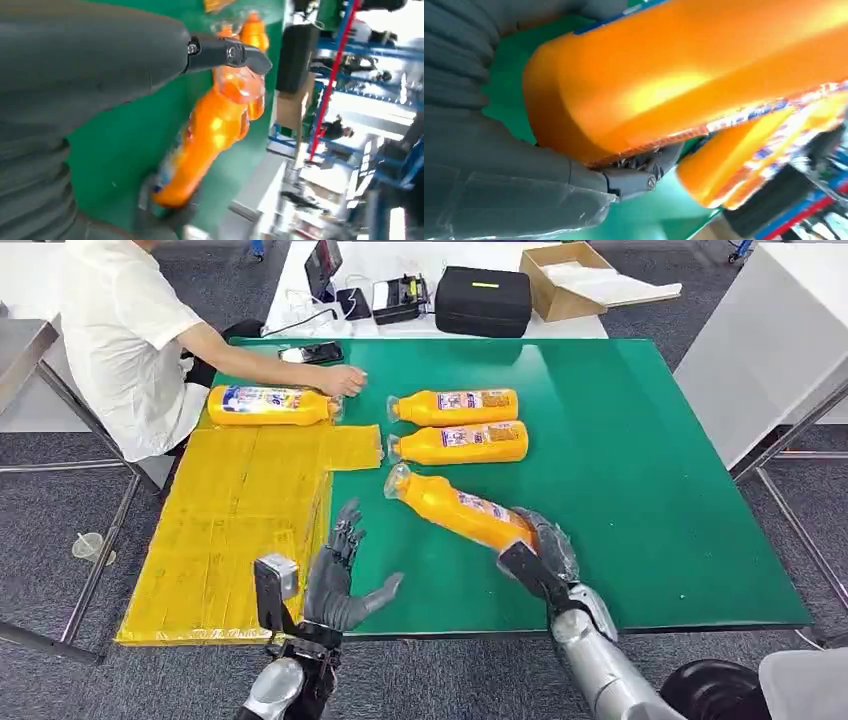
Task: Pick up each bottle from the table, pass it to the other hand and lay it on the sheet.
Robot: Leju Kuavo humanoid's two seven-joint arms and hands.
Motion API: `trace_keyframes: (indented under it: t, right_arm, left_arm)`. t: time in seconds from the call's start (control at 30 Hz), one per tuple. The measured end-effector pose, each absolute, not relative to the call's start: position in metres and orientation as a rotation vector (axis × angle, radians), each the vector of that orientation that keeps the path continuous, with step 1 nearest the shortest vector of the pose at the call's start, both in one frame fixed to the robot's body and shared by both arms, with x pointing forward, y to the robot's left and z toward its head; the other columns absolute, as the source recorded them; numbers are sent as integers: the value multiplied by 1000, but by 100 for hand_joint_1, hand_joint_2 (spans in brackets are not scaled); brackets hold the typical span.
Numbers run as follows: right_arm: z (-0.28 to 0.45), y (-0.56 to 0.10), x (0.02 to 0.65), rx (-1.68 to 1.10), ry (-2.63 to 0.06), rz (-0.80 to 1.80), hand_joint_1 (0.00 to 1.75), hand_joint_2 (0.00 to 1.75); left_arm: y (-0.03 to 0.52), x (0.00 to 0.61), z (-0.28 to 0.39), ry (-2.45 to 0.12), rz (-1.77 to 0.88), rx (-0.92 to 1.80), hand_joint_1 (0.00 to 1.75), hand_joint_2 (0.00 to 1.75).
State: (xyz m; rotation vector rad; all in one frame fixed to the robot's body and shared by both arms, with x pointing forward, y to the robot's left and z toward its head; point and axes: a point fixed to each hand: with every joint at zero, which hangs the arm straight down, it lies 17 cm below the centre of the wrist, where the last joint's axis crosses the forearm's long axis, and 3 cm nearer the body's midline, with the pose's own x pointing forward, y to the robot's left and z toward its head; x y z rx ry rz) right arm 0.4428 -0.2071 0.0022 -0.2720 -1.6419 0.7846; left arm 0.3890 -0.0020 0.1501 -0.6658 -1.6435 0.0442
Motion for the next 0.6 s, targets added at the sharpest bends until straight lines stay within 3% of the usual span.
trace_keyframes:
  t: [0.27, 0.6]
  right_arm:
    - [59, -150, 421, -140, -1849, 612, 173, 175]
    - [76, -111, 402, -47, -1914, 564, 175, 175]
  left_arm:
    - [6, 394, 144, -1596, 138, -676, 0, 175]
    - [12, 397, 143, -1591, 178, -668, 0, 175]
